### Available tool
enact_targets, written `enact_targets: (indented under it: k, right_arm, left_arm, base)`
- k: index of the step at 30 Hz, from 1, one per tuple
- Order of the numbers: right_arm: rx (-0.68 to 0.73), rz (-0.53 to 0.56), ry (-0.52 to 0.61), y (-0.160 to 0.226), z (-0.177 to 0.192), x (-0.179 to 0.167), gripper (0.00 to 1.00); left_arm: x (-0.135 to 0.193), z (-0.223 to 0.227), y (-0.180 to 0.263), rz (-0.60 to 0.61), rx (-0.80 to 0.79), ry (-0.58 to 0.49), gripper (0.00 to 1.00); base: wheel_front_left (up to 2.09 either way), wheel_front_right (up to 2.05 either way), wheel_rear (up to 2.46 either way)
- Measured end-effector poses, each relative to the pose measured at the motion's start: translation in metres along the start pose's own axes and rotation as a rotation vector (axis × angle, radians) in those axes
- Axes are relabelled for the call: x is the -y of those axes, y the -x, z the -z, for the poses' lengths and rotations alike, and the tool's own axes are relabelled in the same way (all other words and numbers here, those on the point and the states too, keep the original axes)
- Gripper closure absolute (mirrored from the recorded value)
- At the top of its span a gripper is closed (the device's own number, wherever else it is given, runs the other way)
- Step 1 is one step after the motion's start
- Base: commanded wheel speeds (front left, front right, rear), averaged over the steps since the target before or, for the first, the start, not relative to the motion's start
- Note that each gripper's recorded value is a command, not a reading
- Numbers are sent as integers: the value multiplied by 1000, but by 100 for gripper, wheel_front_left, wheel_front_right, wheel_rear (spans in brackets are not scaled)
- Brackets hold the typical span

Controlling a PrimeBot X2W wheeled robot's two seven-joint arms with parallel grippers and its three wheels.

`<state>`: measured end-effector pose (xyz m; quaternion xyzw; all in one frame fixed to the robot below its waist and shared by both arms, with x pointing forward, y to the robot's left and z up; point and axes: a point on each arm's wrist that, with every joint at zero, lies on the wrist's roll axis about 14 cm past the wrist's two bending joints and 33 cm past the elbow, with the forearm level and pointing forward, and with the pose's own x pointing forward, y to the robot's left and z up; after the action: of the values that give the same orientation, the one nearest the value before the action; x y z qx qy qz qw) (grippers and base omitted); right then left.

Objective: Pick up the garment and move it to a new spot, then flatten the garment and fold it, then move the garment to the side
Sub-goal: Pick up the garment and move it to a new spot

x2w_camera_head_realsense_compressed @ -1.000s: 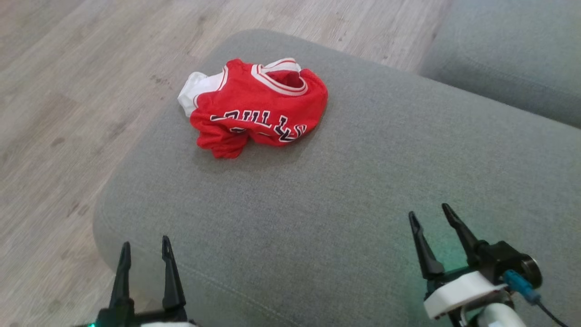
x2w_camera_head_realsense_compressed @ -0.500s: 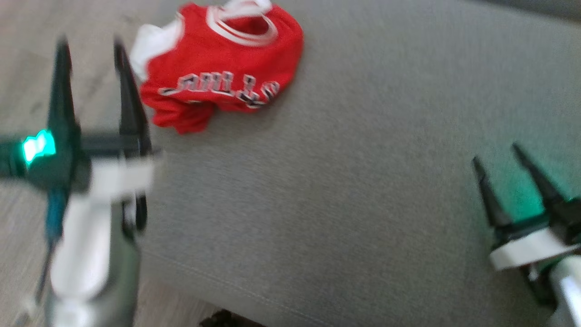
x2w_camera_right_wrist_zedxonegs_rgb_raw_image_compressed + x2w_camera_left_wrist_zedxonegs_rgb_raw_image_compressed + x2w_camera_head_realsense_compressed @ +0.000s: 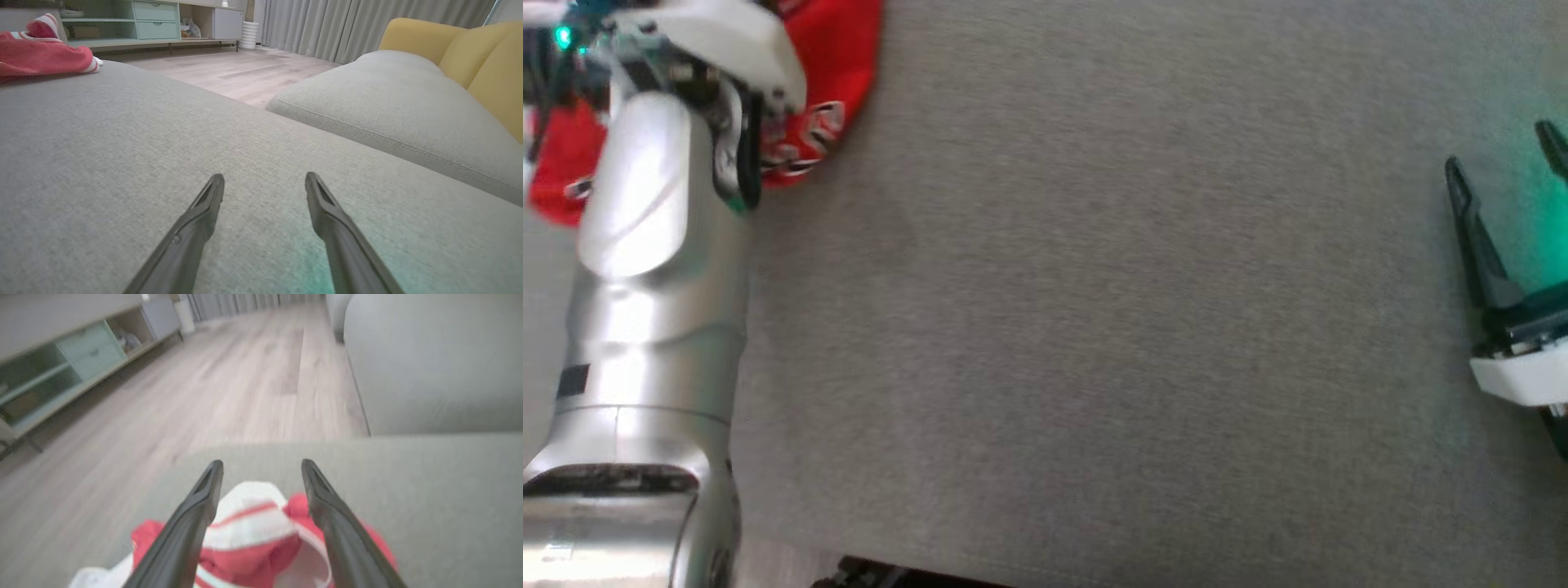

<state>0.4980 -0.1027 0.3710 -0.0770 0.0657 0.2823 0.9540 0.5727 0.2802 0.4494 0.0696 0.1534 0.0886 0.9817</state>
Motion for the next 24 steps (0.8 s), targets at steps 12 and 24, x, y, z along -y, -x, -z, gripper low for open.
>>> enact_targets:
  k: [12, 24]
  right_arm:
    - [-10, 64, -4, 13, 6, 20, 0]
    - [57, 72, -89, 29, -42, -23, 0]
  left_arm:
    - [4, 86, -13, -59, -229, -4, 100]
    - [27, -150, 15, 86, 432, -81, 100]
  base:
    - [0, 0, 0]
    - [0, 0, 0]
